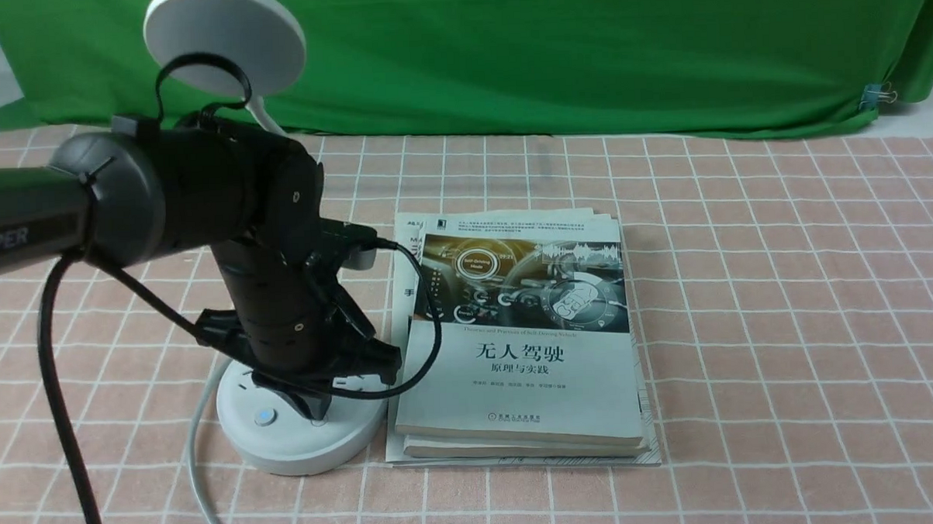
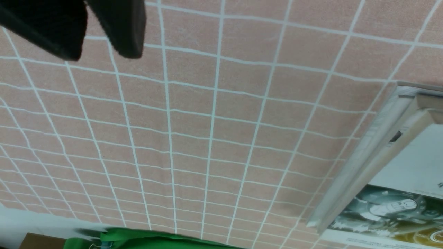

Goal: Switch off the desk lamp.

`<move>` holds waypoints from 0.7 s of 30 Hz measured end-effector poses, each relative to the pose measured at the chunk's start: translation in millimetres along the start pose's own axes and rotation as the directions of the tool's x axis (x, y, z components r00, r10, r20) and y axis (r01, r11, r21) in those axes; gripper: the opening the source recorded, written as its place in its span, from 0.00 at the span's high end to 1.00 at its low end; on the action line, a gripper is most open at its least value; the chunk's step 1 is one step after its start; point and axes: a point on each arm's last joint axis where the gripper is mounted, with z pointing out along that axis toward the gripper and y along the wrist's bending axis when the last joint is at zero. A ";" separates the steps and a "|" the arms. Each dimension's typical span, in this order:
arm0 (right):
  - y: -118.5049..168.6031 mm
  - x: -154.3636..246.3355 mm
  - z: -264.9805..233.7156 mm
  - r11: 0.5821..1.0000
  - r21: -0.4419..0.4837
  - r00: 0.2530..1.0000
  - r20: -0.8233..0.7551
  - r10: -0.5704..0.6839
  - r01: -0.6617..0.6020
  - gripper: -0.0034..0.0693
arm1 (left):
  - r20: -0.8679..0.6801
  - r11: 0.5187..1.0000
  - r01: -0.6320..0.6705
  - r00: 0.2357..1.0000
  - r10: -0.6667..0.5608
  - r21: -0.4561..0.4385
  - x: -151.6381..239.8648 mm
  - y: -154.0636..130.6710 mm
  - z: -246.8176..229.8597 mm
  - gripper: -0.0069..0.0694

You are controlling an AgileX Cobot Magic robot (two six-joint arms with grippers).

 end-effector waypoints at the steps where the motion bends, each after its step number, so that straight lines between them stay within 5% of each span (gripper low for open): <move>1: 0.0 0.0 0.0 1.000 0.000 1.000 0.000 0.000 0.000 0.62 | 0.003 1.000 0.001 1.000 -0.001 0.001 0.2 -0.1 0.1 0.90; 15: 0.0 0.0 0.0 1.000 0.000 1.000 0.000 0.000 0.000 0.62 | 0.185 1.000 0.004 0.983 -0.008 0.020 32.4 0.0 -79.1 0.90; 21: 0.0 0.0 0.0 1.000 0.000 1.000 0.000 0.000 0.000 0.62 | 0.440 0.996 0.015 0.897 -0.052 0.087 105.0 -0.9 -117.7 0.90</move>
